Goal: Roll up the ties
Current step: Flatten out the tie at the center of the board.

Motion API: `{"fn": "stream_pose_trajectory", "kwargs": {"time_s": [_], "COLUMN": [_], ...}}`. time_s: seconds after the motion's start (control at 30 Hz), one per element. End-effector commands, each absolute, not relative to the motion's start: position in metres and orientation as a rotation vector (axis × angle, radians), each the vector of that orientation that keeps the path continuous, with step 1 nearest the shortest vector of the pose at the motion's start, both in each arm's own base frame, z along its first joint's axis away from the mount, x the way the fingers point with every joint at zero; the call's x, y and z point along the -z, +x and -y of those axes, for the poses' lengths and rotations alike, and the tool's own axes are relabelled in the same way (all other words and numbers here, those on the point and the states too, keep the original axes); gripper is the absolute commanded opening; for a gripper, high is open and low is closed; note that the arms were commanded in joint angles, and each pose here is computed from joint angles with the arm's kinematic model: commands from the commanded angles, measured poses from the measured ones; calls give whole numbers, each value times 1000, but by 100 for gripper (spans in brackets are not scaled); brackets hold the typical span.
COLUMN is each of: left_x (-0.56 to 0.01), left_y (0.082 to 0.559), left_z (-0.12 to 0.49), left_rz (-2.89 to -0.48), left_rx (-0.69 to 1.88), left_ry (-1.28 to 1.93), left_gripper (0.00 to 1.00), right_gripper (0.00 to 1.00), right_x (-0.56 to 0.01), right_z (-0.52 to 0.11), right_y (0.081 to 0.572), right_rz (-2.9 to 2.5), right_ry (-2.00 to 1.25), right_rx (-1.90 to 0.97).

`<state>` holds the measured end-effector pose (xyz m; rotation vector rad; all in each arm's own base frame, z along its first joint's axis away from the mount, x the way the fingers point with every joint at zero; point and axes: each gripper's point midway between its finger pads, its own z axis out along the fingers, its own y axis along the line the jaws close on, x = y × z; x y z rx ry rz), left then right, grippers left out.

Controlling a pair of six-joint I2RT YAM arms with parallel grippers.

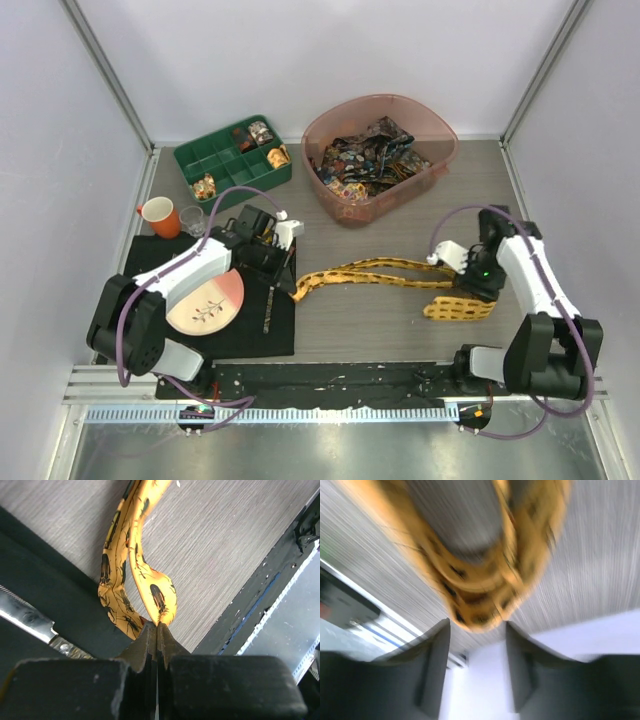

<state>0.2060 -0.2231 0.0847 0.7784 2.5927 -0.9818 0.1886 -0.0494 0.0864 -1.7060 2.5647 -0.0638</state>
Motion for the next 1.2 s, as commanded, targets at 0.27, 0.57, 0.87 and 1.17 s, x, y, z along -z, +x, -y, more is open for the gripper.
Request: {"fn": "stream_pose_trajectory", "kwargs": {"time_s": [0.27, 0.57, 0.87, 1.17], "left_x": [-112, -108, -98, -97], "left_y": [213, 219, 222, 215], "left_z": [221, 219, 209, 202], "left_rz": [-2525, -2491, -2534, -2544], "left_rx": [966, 929, 838, 823], "left_ry": [841, 918, 922, 967], "left_gripper": [1, 3, 0, 0], "right_gripper": [79, 59, 26, 36], "right_x": [-168, -138, -48, -83], "right_z": [126, -6, 59, 177], "right_y": [250, 226, 163, 256], "right_rz": [-2670, -2652, -2809, -2835], "right_ry": [-1274, -1178, -1621, -1306], "right_rx": [114, -132, 74, 401]}}
